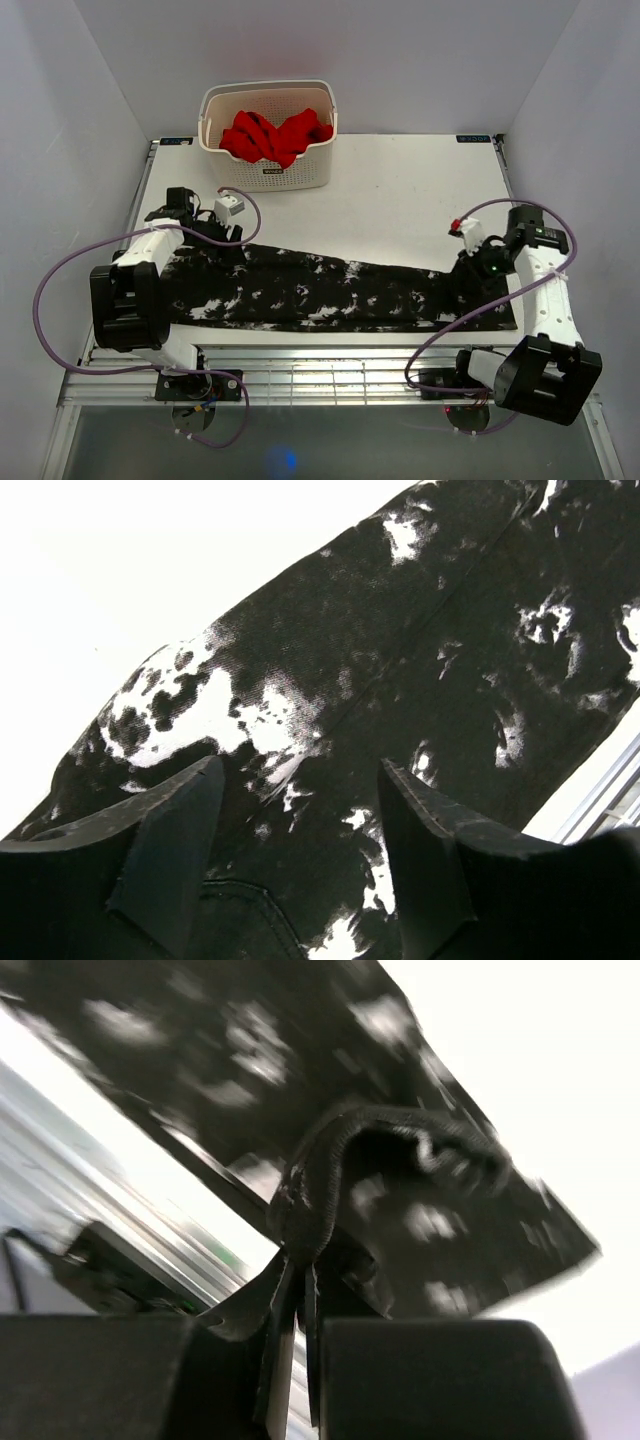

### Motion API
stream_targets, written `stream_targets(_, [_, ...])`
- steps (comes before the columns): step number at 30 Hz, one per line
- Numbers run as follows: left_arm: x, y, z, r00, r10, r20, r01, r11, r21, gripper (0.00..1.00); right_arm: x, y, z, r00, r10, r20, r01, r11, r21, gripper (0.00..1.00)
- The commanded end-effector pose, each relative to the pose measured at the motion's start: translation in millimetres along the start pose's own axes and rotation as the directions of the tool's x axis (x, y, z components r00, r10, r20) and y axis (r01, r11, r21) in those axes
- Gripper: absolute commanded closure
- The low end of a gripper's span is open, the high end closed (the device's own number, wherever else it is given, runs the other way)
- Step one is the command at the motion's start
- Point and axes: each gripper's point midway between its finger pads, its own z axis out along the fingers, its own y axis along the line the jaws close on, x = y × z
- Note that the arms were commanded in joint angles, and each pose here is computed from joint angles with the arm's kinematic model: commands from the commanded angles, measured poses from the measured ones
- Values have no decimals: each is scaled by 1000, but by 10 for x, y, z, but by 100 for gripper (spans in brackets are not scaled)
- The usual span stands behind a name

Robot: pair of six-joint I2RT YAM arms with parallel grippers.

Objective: Fold and stack the trousers
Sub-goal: Fold the trousers

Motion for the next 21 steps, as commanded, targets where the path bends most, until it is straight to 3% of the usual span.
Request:
stream_targets(1, [-71, -49, -66, 997, 67, 35, -67, 998, 10, 27, 504, -109, -157, 993, -18, -114, 21, 999, 24, 92])
stream_targets(4, [-145, -76, -112, 990, 125, 67, -125, 992, 7, 29, 597, -289, -192, 996, 23, -90, -17, 998, 63, 92])
stream_targets(6, [-216, -56, -131, 990, 115, 82, -115, 993, -5, 29, 320, -394, -251, 1000, 16, 1, -16, 998, 65, 92])
stream_targets(10, [-360, -24, -186, 992, 43, 115, -45, 999, 20, 30, -445, -320, -262, 993, 36, 114, -25, 994, -102, 92])
stream_targets(13, [-618, -40, -412, 974, -34, 224, 18, 997, 73, 27, -1164, 58, -233, 971, -17, 239, 71, 973, -220, 92])
stream_targets(14, [-719, -60, -482, 962, -50, 268, 25, 995, 99, 25, -1420, 442, -160, 966, -21, 259, 105, 944, -314, 92])
stream_targets(17, [-821, 24, -668, 941, -125, 314, 96, 990, 105, 24, -2011, 1025, -112, 918, -108, 381, 264, 884, -387, 92])
stream_targets(19, [-766, 7, -703, 952, -94, 293, 72, 994, 84, 23, -2380, 1200, -224, 884, -99, 457, 296, 875, -384, 92])
stream_targets(21, [-542, -81, -709, 973, 23, 228, -38, 997, 61, 24, -2579, 1112, -353, 868, -96, 486, 286, 898, -333, 92])
